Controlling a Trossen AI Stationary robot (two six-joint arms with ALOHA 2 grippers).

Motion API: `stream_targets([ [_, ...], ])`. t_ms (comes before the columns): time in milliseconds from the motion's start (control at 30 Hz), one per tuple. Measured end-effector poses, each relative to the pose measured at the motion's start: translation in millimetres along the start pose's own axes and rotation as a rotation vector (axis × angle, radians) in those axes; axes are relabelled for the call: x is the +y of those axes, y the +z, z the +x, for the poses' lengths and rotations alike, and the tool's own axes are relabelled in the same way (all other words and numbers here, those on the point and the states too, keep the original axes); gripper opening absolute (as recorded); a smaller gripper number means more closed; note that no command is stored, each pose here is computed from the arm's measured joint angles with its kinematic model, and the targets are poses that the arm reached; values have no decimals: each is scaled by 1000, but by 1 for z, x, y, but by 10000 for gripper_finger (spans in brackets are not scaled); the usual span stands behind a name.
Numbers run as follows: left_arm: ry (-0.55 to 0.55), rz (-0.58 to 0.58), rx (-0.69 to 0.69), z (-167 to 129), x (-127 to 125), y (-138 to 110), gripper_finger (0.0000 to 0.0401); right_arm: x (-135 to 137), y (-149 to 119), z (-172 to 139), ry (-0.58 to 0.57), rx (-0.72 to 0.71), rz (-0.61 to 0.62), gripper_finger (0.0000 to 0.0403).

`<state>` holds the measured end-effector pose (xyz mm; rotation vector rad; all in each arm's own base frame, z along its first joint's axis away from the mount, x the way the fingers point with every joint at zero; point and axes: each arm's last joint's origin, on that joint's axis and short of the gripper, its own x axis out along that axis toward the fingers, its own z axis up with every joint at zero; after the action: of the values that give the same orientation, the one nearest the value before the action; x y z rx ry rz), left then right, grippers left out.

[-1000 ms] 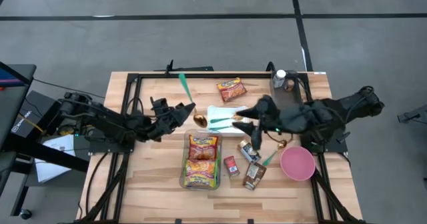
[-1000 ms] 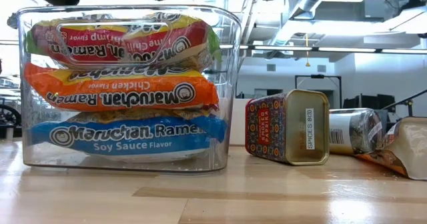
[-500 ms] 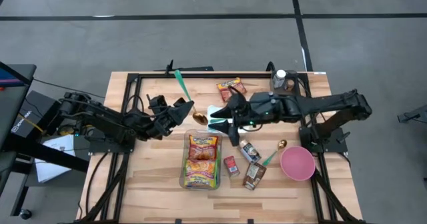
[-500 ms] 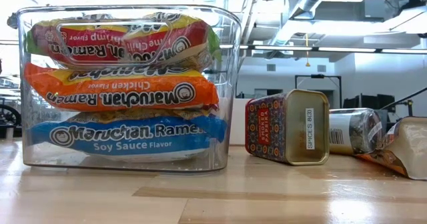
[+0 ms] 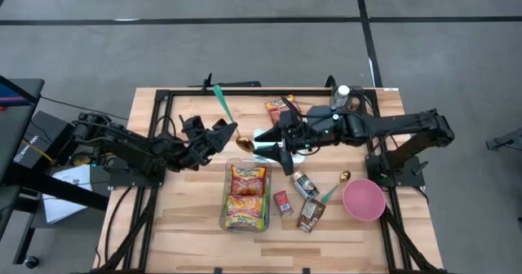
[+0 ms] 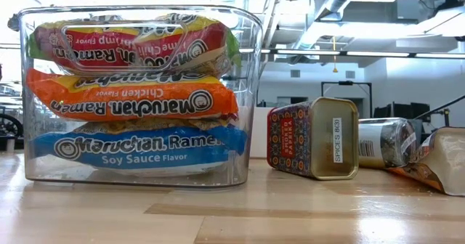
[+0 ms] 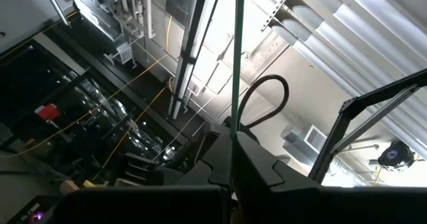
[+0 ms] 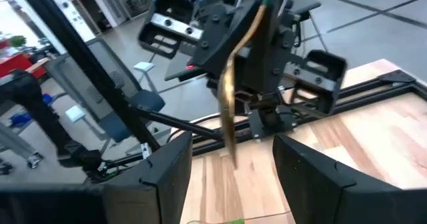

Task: Pick & Place Food Item
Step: Put the green spoon into the white bin

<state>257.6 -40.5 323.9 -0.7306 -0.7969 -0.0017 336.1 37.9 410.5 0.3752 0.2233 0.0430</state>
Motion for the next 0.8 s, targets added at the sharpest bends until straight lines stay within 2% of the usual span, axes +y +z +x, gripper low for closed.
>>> stream_targets([
  [200, 6, -1, -7, 1, 3, 2, 0, -3, 2, 0, 45, 11, 3, 191],
  [633, 6, -2, -6, 1, 3, 2, 0, -11, 8, 0, 58, -20, 8, 127],
  [733, 6, -2, -6, 1, 3, 2, 0, -12, 5, 11, 67, -15, 8, 122],
  [800, 7, -2, -6, 1, 3, 1, 0, -15, -4, 16, 72, 38, 11, 121],
])
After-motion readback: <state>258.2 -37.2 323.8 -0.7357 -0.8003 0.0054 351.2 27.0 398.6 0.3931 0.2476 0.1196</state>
